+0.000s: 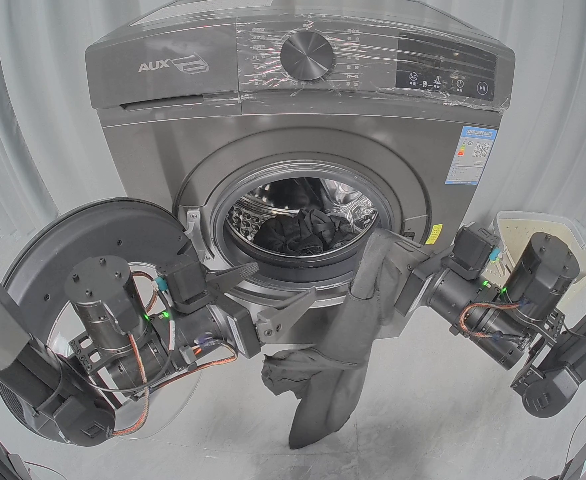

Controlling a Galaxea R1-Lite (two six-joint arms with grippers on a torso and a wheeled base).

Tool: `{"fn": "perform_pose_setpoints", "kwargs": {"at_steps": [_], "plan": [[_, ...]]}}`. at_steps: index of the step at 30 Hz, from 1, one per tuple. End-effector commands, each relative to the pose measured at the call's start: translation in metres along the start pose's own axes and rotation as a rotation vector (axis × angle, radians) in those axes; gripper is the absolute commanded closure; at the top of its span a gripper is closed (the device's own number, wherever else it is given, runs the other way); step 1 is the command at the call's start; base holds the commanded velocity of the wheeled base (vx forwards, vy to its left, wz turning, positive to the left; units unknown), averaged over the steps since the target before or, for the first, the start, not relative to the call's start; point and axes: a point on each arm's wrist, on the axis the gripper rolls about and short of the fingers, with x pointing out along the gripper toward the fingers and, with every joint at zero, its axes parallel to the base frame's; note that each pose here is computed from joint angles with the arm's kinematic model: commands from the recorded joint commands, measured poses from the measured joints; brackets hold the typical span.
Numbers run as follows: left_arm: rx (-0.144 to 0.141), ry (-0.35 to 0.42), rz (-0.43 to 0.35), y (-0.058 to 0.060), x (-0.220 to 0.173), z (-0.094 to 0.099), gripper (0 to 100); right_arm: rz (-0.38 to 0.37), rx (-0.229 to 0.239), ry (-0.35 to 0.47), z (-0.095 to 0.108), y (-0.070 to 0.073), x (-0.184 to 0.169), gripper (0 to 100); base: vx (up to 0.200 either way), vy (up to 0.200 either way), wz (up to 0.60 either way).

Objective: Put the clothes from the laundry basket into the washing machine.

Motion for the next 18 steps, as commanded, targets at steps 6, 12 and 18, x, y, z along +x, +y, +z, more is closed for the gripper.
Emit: {"fn": "perform_pose_setpoints", "kwargs": {"at_steps": [6, 12, 18], "plan": [[-0.006, 0.034, 0.013, 0.003, -0.004, -0.008, 0, 0.016, 0.002, -0.018, 0.004, 0.004, 0.001, 100, 0.0, 0.0, 0.0], [-0.011, 0.089, 0.014, 0.006, -0.004, -0.023, 0, 0.01, 0.004, -0.059, 0.013, 0.006, 0.007, 100, 0.0, 0.0, 0.0], [-0.012, 0.08, 0.008, 0.009, -0.001, -0.037, 0, -0.038, 0.01, -0.127, 0.026, 0.008, 0.017, 100, 0.0, 0.0, 0.0]]}}
